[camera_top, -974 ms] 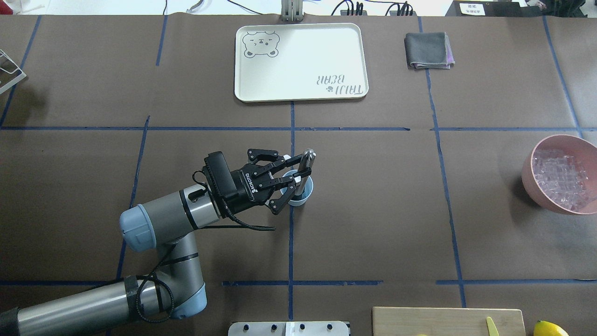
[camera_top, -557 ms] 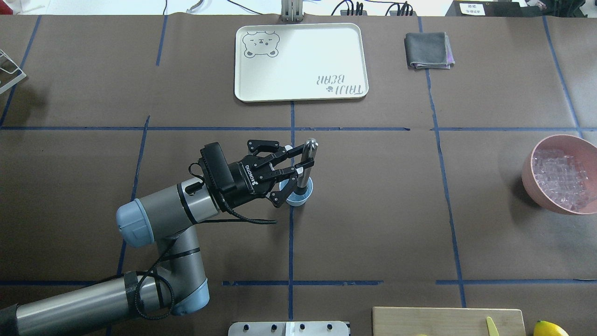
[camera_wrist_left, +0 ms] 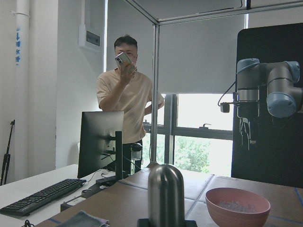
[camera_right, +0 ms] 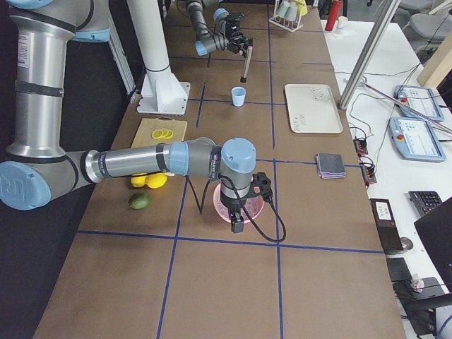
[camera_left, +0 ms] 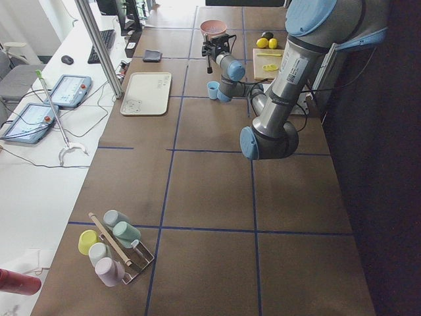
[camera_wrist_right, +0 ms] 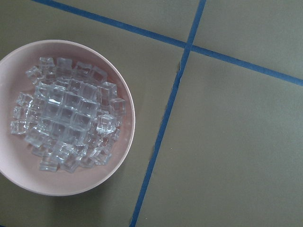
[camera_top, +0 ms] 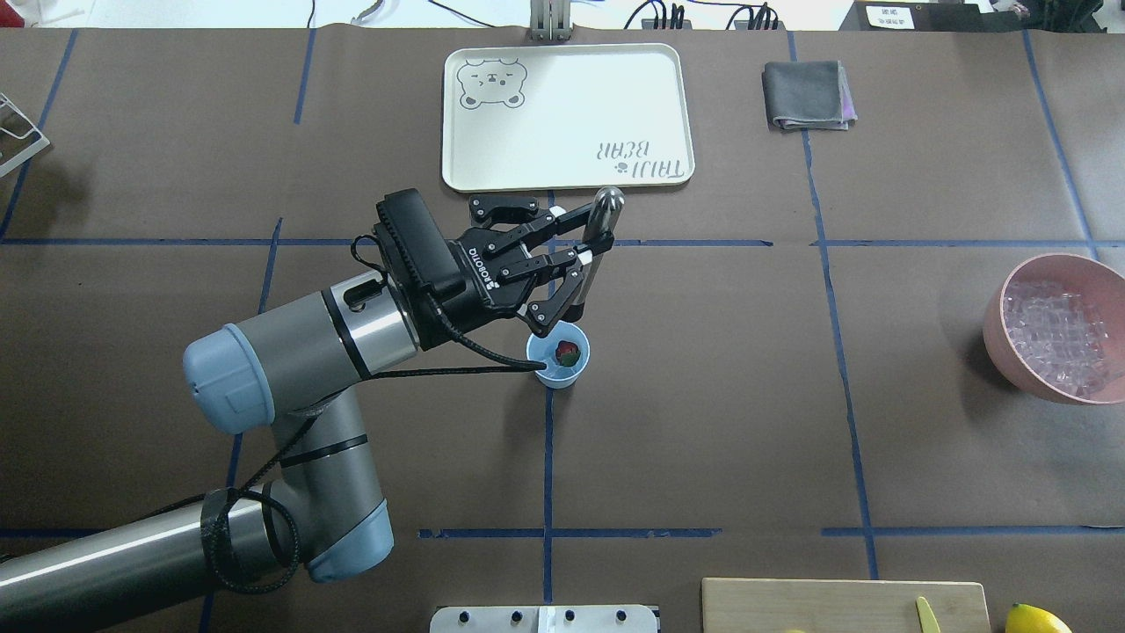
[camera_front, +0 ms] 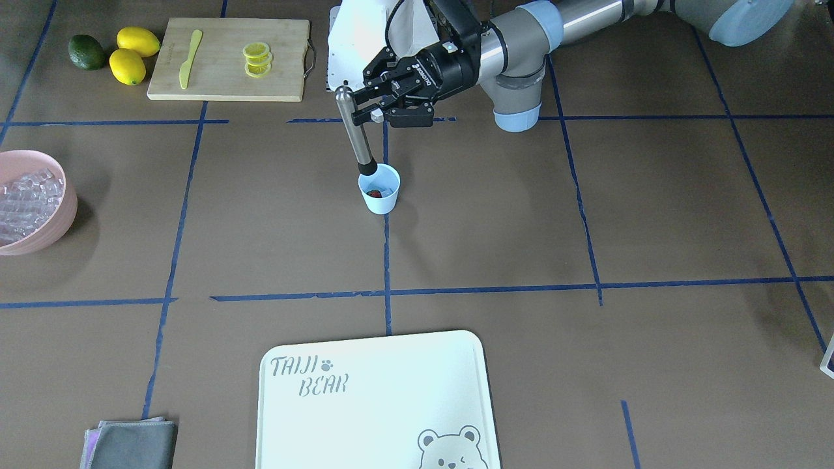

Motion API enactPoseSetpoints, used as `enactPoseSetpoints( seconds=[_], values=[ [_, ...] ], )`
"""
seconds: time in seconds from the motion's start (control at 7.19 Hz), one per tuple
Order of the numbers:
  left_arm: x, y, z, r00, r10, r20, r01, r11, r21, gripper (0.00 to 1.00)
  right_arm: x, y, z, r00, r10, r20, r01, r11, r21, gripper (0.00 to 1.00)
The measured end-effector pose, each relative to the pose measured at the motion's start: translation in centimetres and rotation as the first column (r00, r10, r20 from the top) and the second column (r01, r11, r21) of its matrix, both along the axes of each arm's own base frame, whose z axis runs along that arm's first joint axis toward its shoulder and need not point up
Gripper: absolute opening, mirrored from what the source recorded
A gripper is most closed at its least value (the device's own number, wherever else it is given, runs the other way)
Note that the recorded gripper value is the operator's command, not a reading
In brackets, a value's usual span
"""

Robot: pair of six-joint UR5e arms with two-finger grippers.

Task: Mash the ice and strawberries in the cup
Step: 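Lift the muddler out and carry it back with the left gripper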

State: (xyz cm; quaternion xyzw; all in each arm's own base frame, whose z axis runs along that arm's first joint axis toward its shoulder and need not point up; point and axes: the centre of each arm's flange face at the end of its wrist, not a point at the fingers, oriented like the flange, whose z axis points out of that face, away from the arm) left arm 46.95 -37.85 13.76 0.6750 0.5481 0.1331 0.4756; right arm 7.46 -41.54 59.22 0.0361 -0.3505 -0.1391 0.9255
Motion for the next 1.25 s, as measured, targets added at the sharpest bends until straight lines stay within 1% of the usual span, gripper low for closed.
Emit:
enactPoseSetpoints(
  seconds=[0.14, 0.28, 0.56, 0.7, 0.83, 0.97, 1.11, 1.25],
  values=[
    [-0.8, -0.3, -1.5, 0.996, -0.002, 0.090, 0.007, 0.999, -0.051, 0.00, 0.0, 0.0, 0.0, 1.000, 0.000, 0.000, 0.000, 1.000, 0.000, 0.99],
    [-1.8, -0.6, -2.9, 0.983, -0.003, 0.182, 0.022, 0.994, -0.103, 0.00, 0.0, 0.0, 0.0, 1.000, 0.000, 0.001, 0.000, 1.000, 0.000, 0.99],
    [-2.7, -1.8, -3.5, 0.937, 0.004, 0.350, 0.066, 0.980, -0.189, 0.00, 0.0, -0.1, 0.0, 1.000, 0.000, 0.000, 0.000, 1.000, 0.000, 0.99],
    [-2.8, -3.1, -2.8, 0.899, 0.024, 0.437, 0.086, 0.969, -0.230, 0.00, 0.0, -0.1, 0.1, 1.000, 0.000, 0.000, 0.000, 1.000, -0.001, 0.99],
    [-3.7, -5.2, -1.7, 0.852, 0.070, 0.518, 0.090, 0.956, -0.278, 0.00, 0.0, -0.1, 0.1, 1.000, 0.000, 0.001, 0.000, 1.000, -0.002, 0.99],
    [-5.6, -7.9, 0.5, 0.795, 0.146, 0.589, 0.085, 0.934, -0.347, 0.00, 0.0, -0.1, 0.2, 1.000, 0.000, 0.001, 0.000, 1.000, -0.004, 0.99],
    [-8.5, -10.7, 4.0, 0.731, 0.232, 0.642, 0.088, 0.901, -0.425, 0.00, 0.0, 0.1, 0.4, 1.000, 0.000, 0.001, 0.000, 1.000, -0.008, 0.99],
    [-11.6, -12.9, 7.8, 0.668, 0.302, 0.680, 0.100, 0.869, -0.484, 0.00, 0.0, 0.3, 0.8, 1.000, 0.000, 0.000, 0.000, 1.000, -0.017, 0.98]
  ],
)
